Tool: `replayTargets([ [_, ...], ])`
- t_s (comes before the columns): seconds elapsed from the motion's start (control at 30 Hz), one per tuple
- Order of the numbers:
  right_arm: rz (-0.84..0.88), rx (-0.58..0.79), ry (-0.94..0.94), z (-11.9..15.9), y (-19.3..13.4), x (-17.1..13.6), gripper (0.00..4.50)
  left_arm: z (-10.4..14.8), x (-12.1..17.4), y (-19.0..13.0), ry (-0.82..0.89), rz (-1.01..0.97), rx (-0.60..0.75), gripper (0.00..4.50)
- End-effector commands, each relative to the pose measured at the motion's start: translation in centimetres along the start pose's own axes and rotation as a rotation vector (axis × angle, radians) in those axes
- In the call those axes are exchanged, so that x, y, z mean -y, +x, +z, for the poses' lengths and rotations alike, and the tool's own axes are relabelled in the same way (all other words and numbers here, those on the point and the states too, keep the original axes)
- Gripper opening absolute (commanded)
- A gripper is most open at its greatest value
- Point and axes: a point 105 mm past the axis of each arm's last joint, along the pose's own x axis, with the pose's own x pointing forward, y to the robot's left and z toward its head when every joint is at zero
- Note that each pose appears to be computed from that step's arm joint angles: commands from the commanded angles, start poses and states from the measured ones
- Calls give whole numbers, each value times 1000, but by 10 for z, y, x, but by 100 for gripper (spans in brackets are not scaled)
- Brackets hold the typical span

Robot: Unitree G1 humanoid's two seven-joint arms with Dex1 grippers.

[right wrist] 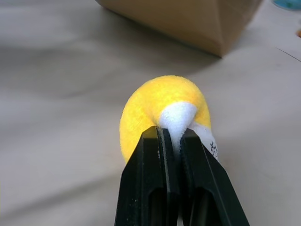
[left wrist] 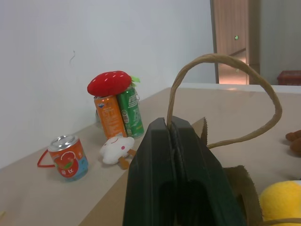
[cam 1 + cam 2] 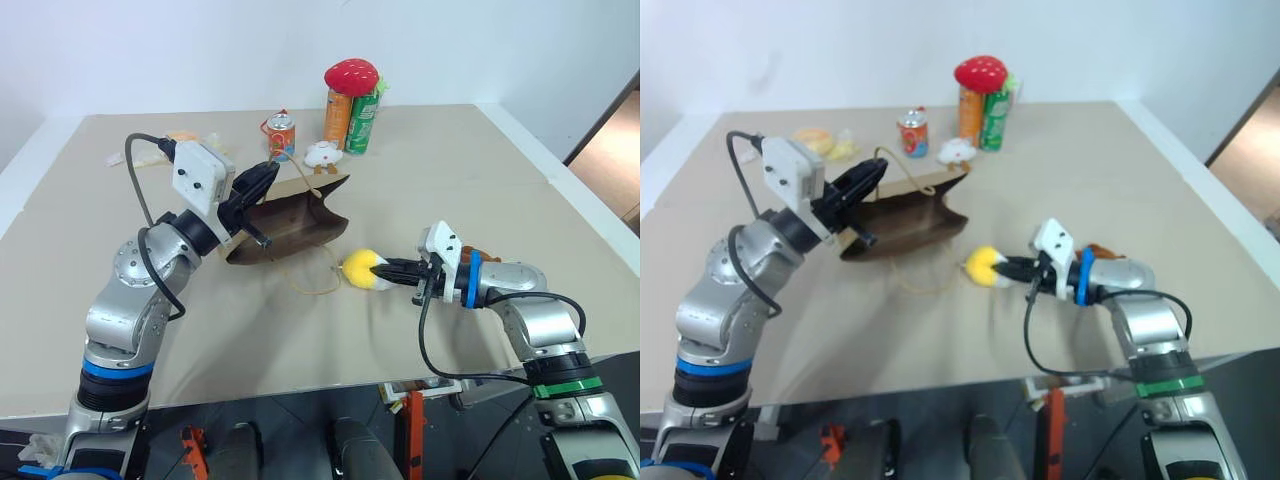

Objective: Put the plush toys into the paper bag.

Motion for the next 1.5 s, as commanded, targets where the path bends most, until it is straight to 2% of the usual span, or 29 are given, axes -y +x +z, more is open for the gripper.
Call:
replayTargets([
  [0.03,40,197,-54,84,-28,10,9,10,4,0,47,-19,19,0],
  [0.13,152,262,-66,122,-25,-9,9,9,7,1,40,-27,19,0],
  [0.23,242,251,-79,127,-3,-33,9,10,10,5,29,-28,29,0],
  [0.33,272,249,-87,124,15,-44,9,13,11,8,14,-17,44,0],
  [0.5,225,315,-40,131,40,-34,9,19,21,14,-27,-34,82,0],
  [0.83,123,212,-134,113,92,-15,9,20,24,16,-50,-8,93,0],
  [0.97,129,234,-146,117,93,-16,134,18,22,14,-45,1,81,0],
  [1.0,136,246,-155,120,90,-17,181,18,21,13,-42,4,77,0],
  [1.2,214,266,-117,129,43,-21,427,14,13,7,-20,21,55,0],
  [1.23,216,263,-112,129,35,-20,443,14,12,7,-17,21,51,0],
  [1.37,119,232,-28,122,-8,4,443,13,12,3,-10,16,40,0],
  [1.5,-167,134,-16,96,-49,49,443,12,12,1,-4,4,33,0],
])
